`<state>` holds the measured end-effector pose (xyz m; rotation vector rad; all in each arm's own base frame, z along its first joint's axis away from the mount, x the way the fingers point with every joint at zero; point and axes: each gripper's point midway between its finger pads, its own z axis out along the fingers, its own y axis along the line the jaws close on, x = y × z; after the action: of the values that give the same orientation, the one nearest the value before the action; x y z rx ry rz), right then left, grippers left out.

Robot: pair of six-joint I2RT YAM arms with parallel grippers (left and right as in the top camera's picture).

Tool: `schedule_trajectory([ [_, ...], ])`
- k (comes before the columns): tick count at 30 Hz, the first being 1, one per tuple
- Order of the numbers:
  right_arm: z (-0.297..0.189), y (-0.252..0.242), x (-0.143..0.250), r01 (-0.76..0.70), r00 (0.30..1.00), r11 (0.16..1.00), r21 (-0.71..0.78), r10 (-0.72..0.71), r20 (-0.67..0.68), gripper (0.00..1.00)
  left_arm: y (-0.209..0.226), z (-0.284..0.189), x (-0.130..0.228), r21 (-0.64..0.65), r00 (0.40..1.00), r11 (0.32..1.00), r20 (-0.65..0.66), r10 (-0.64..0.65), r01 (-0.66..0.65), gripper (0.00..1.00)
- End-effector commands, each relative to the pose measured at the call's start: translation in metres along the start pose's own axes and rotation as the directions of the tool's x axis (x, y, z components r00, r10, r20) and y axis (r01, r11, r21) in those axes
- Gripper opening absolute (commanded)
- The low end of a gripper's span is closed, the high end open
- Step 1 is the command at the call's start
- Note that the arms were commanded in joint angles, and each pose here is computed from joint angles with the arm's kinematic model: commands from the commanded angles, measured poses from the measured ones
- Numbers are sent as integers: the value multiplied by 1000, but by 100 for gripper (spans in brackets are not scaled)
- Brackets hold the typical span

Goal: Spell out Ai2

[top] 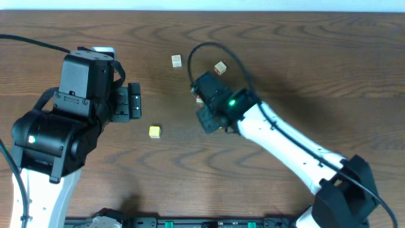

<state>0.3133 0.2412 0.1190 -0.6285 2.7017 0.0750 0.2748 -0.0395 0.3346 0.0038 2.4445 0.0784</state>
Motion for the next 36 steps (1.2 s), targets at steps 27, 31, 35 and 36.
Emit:
schedule_trajectory([
  [27, 75, -56, -17, -404, 913, 912, 66, 407, -26, 21, 1, 3, 2, -6, 1000, 1000, -11, -7, 7, 95],
  [31, 77, -56, -22, -424, 905, 904, 57, 425, -9, 21, 1, 3, 2, -6, 1000, 1000, -12, -14, 14, 95],
  [35, 82, -57, -26, -445, 895, 894, 51, 445, 5, 21, 1, 3, 2, -6, 1000, 1000, -12, -26, 26, 95],
  [36, 82, -57, -26, -450, 893, 891, 52, 451, 4, 21, 1, 3, 2, -6, 1000, 1000, -11, -26, 26, 95],
])
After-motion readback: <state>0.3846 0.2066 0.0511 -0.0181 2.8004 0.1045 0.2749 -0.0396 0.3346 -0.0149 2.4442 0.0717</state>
